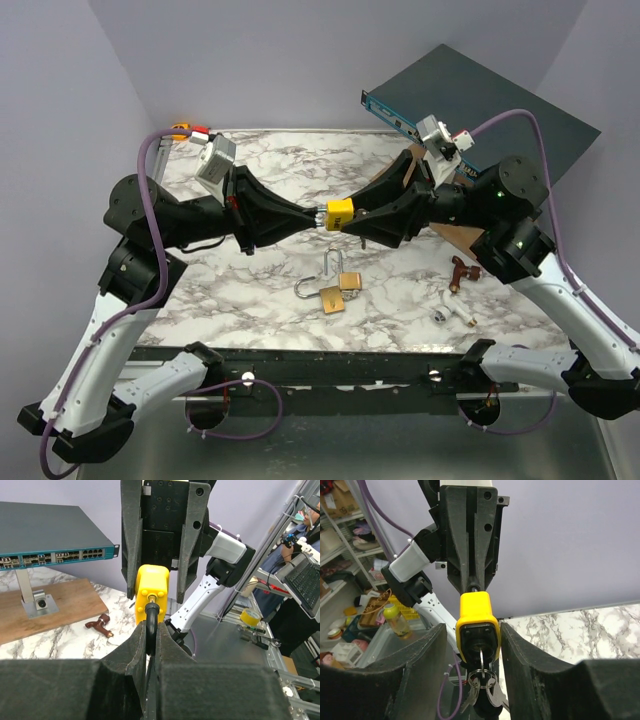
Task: Lock with the key
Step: Lock the lock.
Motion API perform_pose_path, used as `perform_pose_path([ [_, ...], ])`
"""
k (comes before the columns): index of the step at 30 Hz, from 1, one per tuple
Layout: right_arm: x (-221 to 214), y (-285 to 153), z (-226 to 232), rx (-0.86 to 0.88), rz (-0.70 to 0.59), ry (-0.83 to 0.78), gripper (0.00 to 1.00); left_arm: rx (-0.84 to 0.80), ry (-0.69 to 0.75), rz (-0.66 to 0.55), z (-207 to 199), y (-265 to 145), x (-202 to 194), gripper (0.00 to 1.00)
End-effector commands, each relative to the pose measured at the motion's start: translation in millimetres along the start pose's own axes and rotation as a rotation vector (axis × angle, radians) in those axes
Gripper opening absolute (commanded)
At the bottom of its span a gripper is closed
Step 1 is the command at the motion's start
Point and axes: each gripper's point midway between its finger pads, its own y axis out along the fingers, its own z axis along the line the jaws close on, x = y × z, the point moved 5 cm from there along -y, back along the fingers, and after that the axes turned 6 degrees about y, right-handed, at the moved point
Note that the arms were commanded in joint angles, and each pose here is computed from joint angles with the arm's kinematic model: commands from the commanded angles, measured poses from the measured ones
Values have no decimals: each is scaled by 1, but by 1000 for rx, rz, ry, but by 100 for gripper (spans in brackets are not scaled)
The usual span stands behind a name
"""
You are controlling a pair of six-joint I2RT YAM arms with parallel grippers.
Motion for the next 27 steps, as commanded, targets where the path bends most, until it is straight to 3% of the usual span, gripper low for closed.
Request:
perform_pose_path([
  [1, 2, 0, 5, 40, -1, -5, 47, -25, 28, -48, -4, -1, 10, 0],
  [12, -7, 1, -1, 25, 20, 23, 36, -13, 5, -52, 2, 1, 6, 0],
  [15, -7, 1, -2, 18, 21, 33, 23, -18, -7, -50, 3, 1, 4, 0],
  [18, -9, 1, -5, 2, 20, 40, 1, -41, -20, -32, 3, 3, 2, 0],
  [19, -10, 1, -5, -4, 18, 41, 1, -42, -26, -23, 3, 3, 0, 1],
  [21, -10, 0, -5, -8, 15, 40, 1, -39, -30, -5, 5, 2, -3, 15],
  [24, -9, -1, -4, -14, 13, 44, 1, -38, -26, 23, 5, 0, -8, 26],
  [27, -8, -3, -2, -21, 12, 48, 1, -32, -21, 50, 6, -4, -14, 28],
])
